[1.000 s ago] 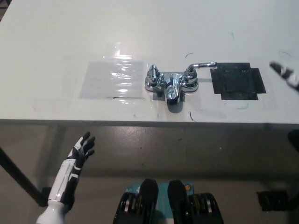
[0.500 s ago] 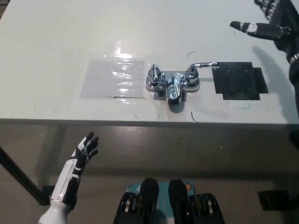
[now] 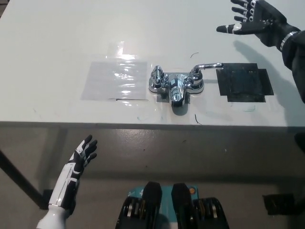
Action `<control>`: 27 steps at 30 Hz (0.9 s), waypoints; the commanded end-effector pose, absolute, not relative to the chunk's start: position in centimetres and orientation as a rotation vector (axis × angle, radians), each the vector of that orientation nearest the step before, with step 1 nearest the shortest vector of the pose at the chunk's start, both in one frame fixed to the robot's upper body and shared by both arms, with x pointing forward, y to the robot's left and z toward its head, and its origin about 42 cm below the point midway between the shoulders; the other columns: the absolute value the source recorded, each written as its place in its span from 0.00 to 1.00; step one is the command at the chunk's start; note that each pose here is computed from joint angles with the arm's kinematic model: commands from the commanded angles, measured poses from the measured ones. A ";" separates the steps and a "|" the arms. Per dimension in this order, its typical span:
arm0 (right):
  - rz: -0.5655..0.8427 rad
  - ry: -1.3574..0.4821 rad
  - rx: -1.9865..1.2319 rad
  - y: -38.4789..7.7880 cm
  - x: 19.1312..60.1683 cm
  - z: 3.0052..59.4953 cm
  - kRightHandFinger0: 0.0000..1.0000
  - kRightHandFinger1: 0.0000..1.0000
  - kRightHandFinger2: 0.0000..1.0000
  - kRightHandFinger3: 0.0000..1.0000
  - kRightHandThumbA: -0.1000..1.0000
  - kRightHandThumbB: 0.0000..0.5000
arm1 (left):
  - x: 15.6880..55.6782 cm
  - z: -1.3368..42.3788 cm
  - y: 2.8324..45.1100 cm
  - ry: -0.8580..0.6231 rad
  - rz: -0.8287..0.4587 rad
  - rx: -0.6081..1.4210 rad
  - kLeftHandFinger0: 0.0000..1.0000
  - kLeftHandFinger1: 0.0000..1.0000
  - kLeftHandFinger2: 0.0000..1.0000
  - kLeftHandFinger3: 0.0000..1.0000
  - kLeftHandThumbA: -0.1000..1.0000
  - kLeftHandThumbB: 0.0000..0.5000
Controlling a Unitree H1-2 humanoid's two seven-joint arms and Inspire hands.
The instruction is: The faucet is at the center of the desk and the robot turn off the faucet by turning the right faucet handle using the right hand
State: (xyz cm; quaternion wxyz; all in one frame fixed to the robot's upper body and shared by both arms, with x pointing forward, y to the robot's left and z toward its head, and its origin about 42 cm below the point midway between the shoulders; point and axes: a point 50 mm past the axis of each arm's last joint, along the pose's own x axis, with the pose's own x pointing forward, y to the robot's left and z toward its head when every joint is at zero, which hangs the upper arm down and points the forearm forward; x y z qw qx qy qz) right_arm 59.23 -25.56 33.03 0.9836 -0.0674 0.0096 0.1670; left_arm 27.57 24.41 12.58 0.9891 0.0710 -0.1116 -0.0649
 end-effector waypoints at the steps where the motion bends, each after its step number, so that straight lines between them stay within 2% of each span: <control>1: 0.395 -0.044 -0.174 -24.8 59.9 37.3 1.00 1.00 1.00 1.00 1.00 0.86 | 27.9 13.7 24.7 -0.289 -0.149 0.147 1.00 1.00 1.00 1.00 1.00 0.45; 3: 0.406 -0.019 -0.175 -24.6 59.9 37.1 1.00 1.00 1.00 1.00 1.00 0.89 | 28.0 13.7 24.7 -0.288 -0.152 0.148 1.00 1.00 1.00 1.00 1.00 0.44; 10: 0.440 0.006 -0.120 -22.6 59.8 35.8 1.00 1.00 1.00 1.00 1.00 0.84 | 28.0 13.5 24.6 -0.286 -0.160 0.142 1.00 1.00 1.00 1.00 0.99 0.43; 15: 0.468 0.036 -0.104 -21.5 59.7 34.8 1.00 1.00 1.00 1.00 1.00 0.88 | 28.0 13.6 24.5 -0.287 -0.161 0.141 1.00 1.00 1.00 1.00 0.99 0.43; 23: 0.502 0.056 -0.097 -19.6 59.5 33.4 1.00 1.00 1.00 1.00 1.00 0.83 | 28.3 13.5 24.5 -0.280 -0.163 0.144 1.00 1.00 1.00 1.00 0.98 0.41; 27: 0.517 0.066 -0.107 -19.1 59.3 32.6 1.00 1.00 1.00 1.00 1.00 0.84 | 28.3 13.5 24.4 -0.279 -0.174 0.147 1.00 1.00 1.00 1.00 0.98 0.41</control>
